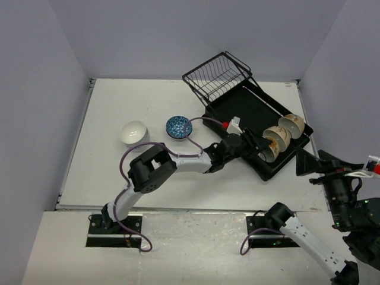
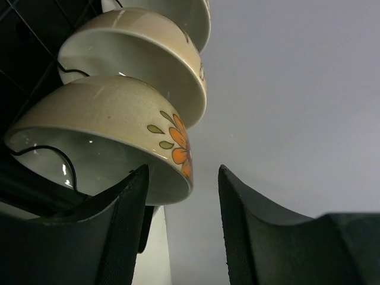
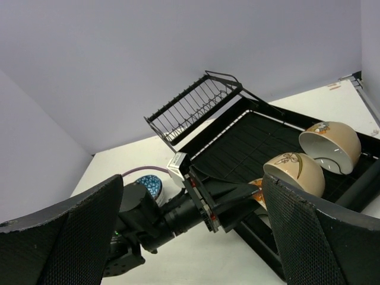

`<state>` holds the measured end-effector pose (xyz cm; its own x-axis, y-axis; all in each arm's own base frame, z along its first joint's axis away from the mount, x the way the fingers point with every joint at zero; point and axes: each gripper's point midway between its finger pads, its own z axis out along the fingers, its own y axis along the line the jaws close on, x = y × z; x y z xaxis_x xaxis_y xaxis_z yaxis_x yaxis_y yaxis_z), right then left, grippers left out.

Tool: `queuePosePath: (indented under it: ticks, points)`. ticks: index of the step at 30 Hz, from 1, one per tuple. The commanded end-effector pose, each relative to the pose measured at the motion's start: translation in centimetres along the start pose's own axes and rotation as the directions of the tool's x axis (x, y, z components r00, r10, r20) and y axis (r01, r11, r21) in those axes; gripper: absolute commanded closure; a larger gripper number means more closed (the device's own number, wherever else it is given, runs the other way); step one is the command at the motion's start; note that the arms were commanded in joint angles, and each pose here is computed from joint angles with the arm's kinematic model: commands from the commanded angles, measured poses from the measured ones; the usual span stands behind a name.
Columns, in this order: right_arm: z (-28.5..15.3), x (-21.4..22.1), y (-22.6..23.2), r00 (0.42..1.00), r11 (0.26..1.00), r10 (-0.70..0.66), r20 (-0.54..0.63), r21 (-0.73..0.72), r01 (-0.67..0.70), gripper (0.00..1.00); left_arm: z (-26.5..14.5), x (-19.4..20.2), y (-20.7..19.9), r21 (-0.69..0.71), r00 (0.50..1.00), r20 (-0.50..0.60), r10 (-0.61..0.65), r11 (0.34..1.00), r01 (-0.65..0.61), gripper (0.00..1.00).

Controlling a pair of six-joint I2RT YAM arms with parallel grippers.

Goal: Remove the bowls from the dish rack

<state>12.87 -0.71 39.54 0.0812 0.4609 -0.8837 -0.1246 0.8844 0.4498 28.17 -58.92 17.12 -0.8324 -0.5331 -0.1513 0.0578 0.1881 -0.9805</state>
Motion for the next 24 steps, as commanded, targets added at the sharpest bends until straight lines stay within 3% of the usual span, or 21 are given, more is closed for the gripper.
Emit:
queuePosePath:
  ticks: [1,10,11,16,20,24]
  points:
    - [0.0,-0.1,0.5,1.000,1.000,-0.006,0.004,-0.029,0.006,0.01,0.9,-1.5,-2.2,0.079,0.999,0.047,-0.015,0.997,0.012,0.49]
    - [0.0,0.0,0.7,1.000,0.999,-0.004,0.003,-0.045,0.004,0.01,2.1,-1.4,-1.5,0.092,0.999,0.030,-0.029,0.995,0.026,0.62]
    - [0.0,0.0,0.7,1.000,0.999,-0.006,0.002,-0.046,0.007,0.01,2.2,-1.4,-1.9,0.102,0.999,0.029,-0.033,0.994,0.030,0.69]
    - [-0.2,-0.1,0.8,1.000,0.998,-0.003,0.005,-0.058,0.003,0.01,2.5,-1.2,-2.2,0.115,0.999,0.017,-0.044,0.992,0.042,0.81]
    - [-0.5,-0.3,0.6,1.000,0.999,0.001,0.015,-0.055,0.000,0.01,2.5,-1.2,-2.3,0.117,0.999,0.016,-0.049,0.992,0.047,1.00]
    - [-0.6,-0.4,0.5,1.000,0.998,0.004,0.021,-0.055,-0.003,0.01,1.9,-1.1,-2.6,0.130,0.998,0.012,-0.059,0.990,0.057,1.00]
